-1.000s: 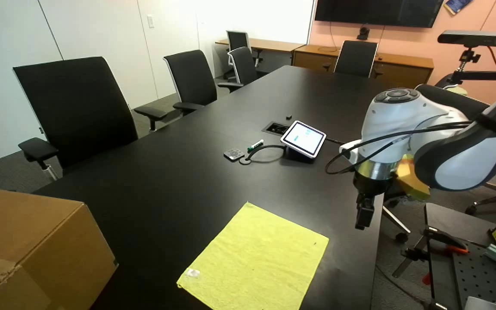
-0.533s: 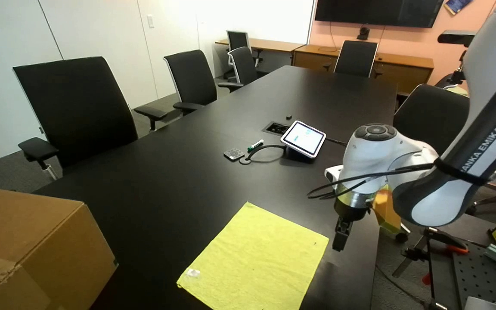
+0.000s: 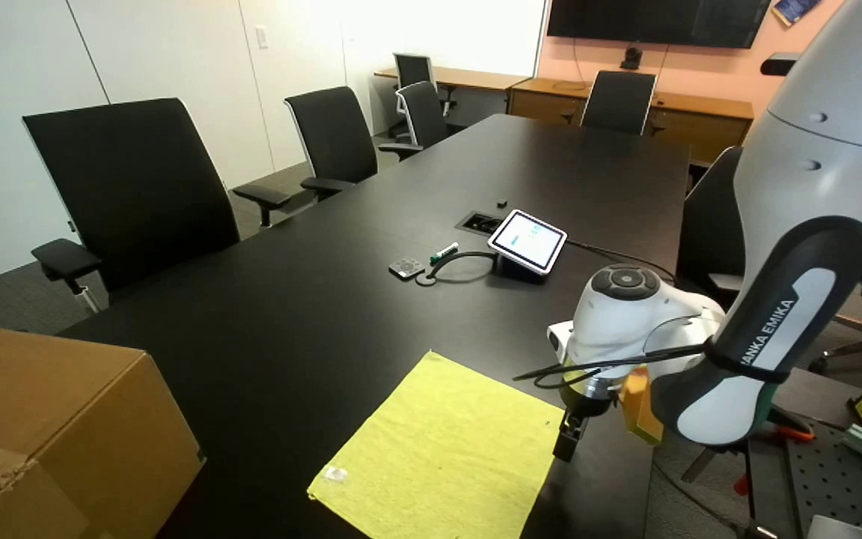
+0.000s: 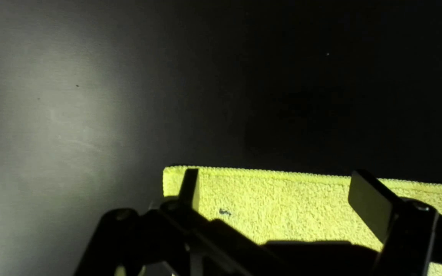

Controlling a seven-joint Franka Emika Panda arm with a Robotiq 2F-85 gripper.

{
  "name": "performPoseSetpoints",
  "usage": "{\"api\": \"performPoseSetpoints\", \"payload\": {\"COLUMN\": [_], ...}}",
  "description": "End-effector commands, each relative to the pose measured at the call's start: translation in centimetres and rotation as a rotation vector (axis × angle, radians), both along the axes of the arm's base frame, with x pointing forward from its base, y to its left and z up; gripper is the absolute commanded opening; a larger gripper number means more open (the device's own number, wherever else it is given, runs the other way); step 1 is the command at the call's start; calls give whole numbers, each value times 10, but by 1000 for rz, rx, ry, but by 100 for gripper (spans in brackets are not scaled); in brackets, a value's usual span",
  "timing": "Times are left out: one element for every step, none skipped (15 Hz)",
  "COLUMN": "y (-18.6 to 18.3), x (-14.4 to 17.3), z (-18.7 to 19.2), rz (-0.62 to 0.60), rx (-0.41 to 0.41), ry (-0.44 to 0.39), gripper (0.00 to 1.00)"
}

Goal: Fold the towel in half once from bottom to top

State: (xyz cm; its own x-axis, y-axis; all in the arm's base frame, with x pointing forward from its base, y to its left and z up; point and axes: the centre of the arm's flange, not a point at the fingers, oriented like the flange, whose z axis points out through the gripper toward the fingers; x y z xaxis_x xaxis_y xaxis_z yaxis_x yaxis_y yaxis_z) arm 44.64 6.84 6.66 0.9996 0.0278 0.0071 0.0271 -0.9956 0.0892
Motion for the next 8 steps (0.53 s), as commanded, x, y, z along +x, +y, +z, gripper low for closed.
{"api": "performPoseSetpoints", "payload": {"y": [-1,-2,-4,-5,-7,-8,-9,-10], "x": [17,19,21,23,23,24,25,25], "z": [-9,-8,-11,-14,-14,-17,-22,-26], "rz": [-39,-51,-63,-73,-82,-92,-96,-95], "rx": [21,24,24,24,24,23,21,22], "ry": [-42,-46,-50,-50,-49,-46,-43,-35], "gripper": [100,100,100,100,100,100,100,100]}}
